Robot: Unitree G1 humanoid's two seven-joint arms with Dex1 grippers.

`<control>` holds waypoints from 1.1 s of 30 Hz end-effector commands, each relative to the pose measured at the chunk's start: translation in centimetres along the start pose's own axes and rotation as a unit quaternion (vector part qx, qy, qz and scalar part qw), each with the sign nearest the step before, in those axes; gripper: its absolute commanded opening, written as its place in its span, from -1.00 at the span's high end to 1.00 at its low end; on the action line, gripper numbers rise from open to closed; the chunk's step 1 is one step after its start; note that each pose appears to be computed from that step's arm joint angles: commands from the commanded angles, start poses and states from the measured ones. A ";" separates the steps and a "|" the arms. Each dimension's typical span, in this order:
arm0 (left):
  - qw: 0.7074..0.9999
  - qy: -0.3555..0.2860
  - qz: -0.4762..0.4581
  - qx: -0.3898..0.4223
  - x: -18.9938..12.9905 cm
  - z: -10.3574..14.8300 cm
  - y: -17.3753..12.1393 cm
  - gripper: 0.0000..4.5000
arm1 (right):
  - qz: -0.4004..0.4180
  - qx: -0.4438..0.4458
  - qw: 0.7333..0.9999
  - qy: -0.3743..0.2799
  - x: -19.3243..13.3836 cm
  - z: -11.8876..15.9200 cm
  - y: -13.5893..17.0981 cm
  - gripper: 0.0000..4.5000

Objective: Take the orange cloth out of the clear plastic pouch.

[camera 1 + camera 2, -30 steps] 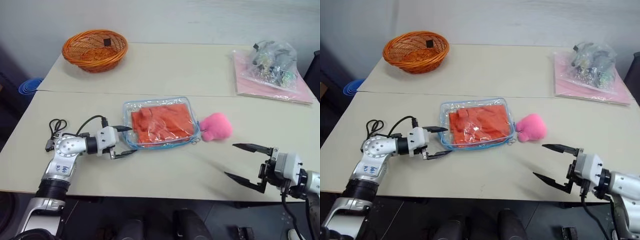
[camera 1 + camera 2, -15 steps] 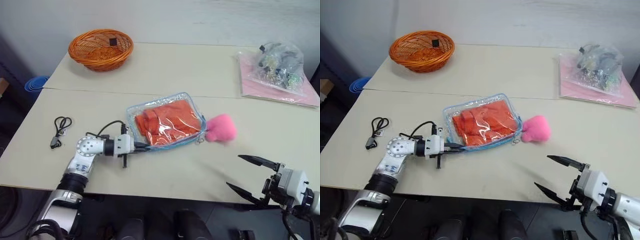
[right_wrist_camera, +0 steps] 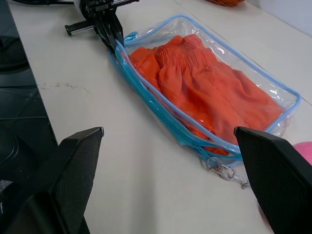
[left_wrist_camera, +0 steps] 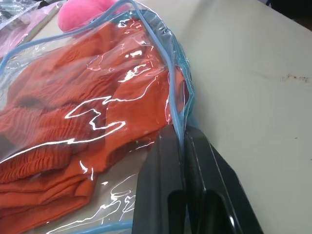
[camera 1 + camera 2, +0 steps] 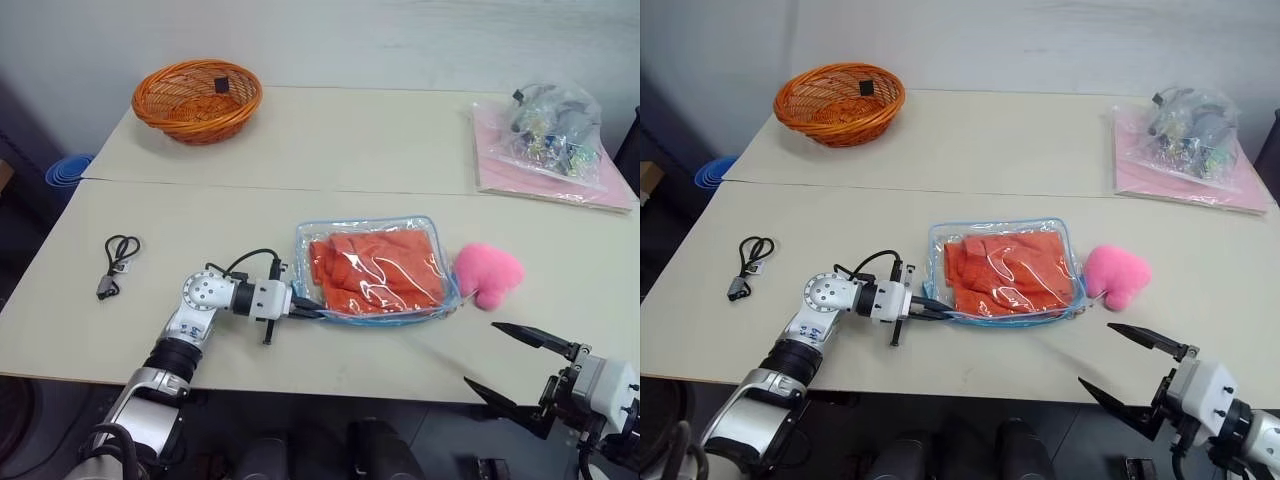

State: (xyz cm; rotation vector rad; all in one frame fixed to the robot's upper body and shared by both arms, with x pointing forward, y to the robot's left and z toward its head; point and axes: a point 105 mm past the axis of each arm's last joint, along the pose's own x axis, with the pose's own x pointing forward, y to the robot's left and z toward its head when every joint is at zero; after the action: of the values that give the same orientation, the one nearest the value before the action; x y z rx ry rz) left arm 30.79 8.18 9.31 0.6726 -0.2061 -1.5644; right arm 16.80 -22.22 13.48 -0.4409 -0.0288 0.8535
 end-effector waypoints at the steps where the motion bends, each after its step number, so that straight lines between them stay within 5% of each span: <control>1: 1.000 -0.003 0.012 -0.023 -1.0 0.2 0.5 0.99 | -0.026 0.010 1.000 -0.010 -0.5 1.0 -1.0 -1.00; 11: 0.995 -0.030 0.046 -0.089 -5.8 4.5 0.8 -0.18 | -0.098 0.057 0.992 0.057 1.0 -0.9 -11.0 -1.00; 16: 0.994 -0.008 0.054 -0.096 -6.3 4.1 0.5 -0.18 | -0.099 0.063 0.990 0.080 3.3 -2.1 -14.5 -1.00; 27: 0.992 0.009 0.069 -0.102 -3.4 1.4 -1.1 -0.18 | -0.036 0.057 0.998 0.009 3.3 0.8 -12.9 -1.00; 33: 0.986 0.003 0.141 -0.091 -1.1 0.0 2.3 -0.95 | -0.041 0.049 0.998 0.010 1.5 1.3 -10.8 -1.00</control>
State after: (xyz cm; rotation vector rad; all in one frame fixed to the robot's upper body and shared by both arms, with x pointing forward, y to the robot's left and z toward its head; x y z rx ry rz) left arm 31.87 9.38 10.31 0.4598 -0.1069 -1.3277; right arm 25.81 -27.08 16.96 -0.3297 0.0870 0.7705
